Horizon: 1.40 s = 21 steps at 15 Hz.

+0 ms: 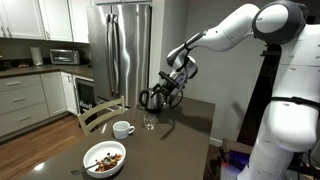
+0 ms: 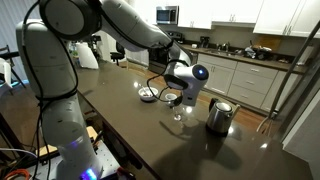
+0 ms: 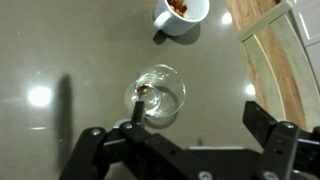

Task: Pick up the glass cup and pour some of it's content into the bowl

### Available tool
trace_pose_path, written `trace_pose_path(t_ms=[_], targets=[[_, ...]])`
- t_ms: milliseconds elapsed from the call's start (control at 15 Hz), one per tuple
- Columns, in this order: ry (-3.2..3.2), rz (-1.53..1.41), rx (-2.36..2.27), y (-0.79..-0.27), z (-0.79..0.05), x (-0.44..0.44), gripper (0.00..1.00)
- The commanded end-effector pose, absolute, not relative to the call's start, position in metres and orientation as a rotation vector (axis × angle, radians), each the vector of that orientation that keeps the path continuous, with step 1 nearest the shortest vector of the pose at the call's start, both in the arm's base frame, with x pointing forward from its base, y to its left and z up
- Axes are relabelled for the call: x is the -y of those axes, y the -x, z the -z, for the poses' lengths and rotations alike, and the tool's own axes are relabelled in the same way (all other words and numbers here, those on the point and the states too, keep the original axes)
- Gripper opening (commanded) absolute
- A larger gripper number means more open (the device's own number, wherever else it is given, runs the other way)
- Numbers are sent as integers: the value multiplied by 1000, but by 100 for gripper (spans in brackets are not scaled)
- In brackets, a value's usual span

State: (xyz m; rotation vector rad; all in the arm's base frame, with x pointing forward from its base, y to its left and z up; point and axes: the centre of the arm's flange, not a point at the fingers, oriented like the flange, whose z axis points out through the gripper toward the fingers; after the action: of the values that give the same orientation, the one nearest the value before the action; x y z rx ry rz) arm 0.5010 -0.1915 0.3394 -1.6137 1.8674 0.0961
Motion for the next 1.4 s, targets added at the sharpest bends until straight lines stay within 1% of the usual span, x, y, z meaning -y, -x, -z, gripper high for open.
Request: trace_pose_path(t_ms=[0, 267, 667, 933, 1200, 1333], targets=[[1744, -17, -1664, -486, -374, 187, 100], [1936, -46, -1458, -476, -403, 175, 100], [2291, -145, -1230, -449, -418, 153, 100], [2530, -3, -1230, -425, -422, 145, 100], [2665, 285, -1173, -408, -431, 139, 100], [2676, 378, -1111, -400, -437, 137, 100]])
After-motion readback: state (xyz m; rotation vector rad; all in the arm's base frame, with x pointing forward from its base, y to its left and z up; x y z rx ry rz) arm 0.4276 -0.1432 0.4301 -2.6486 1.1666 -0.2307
